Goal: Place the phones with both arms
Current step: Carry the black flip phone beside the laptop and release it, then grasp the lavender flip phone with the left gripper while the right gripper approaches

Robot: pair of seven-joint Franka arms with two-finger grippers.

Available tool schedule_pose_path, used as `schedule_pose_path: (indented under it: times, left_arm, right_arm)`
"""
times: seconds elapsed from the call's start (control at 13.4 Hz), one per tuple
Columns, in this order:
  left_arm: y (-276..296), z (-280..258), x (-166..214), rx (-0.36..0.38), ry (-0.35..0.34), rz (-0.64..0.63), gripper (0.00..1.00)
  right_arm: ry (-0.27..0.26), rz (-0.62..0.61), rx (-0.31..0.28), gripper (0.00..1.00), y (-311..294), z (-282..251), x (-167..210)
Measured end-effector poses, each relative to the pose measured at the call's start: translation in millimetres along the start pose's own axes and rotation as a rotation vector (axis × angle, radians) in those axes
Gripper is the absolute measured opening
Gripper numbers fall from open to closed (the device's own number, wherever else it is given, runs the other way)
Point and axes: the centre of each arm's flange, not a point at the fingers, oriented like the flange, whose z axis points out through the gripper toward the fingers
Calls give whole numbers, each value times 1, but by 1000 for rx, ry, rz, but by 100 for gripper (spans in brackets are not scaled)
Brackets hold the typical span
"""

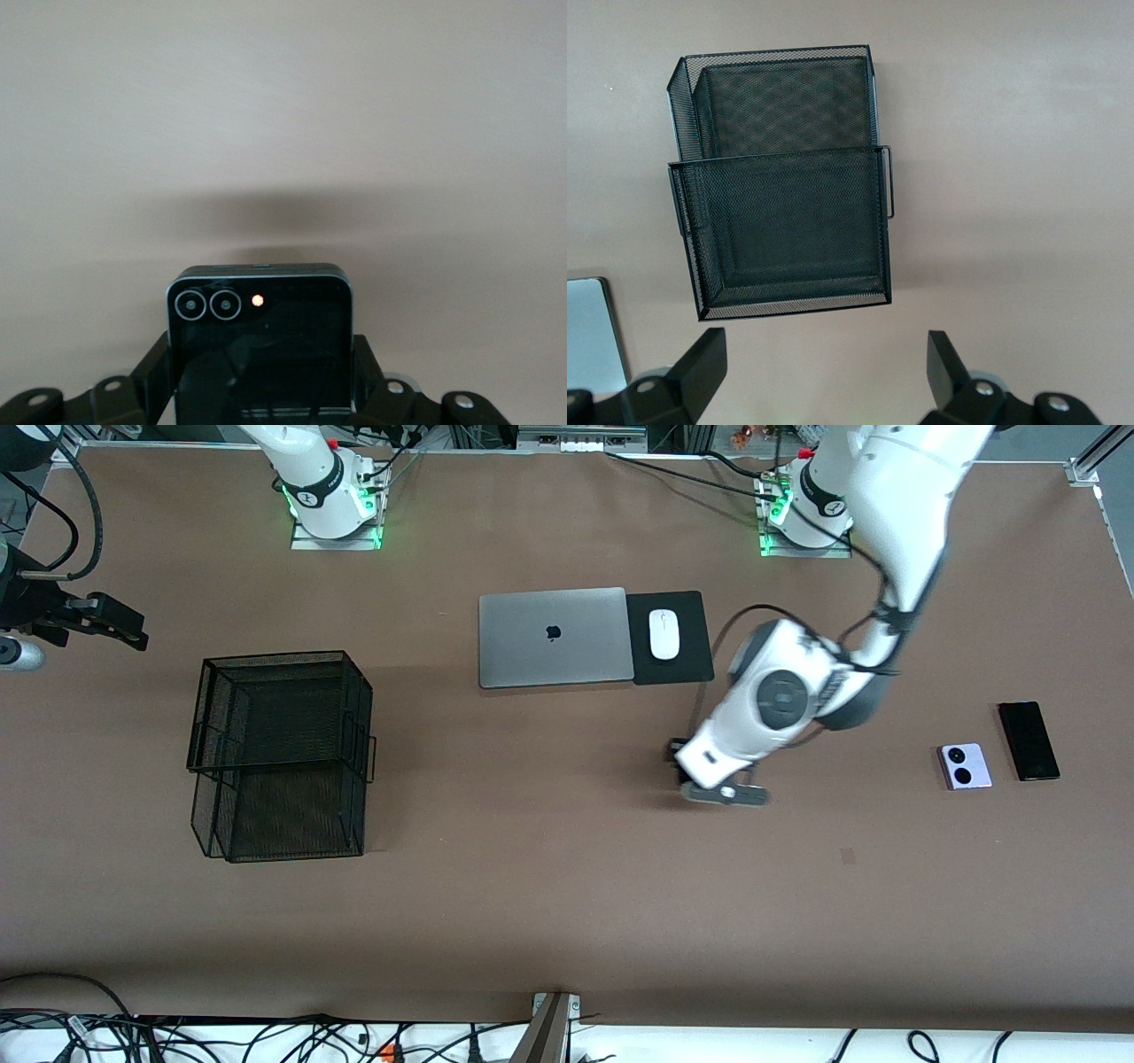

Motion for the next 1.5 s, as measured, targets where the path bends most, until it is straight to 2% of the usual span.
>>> schedule_pose_path:
  times: [0.3, 0.52, 0.67, 0.9, 1.12, 1.27, 1.5]
  left_arm:
    - [89, 46, -21, -23, -11, -56, 81]
    - [119, 71, -23, -39, -15, -93, 81]
    - [131, 83, -25, -67, 10, -98, 81]
    - [133, 83, -20, -94, 42, -102, 100]
    - [130, 70, -9, -103, 64, -113, 100]
    - [116, 41, 2, -61, 40, -132, 100]
    - [59, -41, 10, 113, -74, -144, 100]
  right_arm:
    - [0, 0, 0, 100, 0, 0, 0]
    - [0, 0, 0, 100, 0, 0, 0]
    - [0, 0, 0, 100, 0, 0, 0]
    - [1, 0, 1, 100, 0, 0, 0]
    - [1, 0, 15, 100, -2, 0, 0]
    - [3, 0, 19, 100, -2, 0, 0]
    - [3, -12, 24, 100, -9, 0, 1]
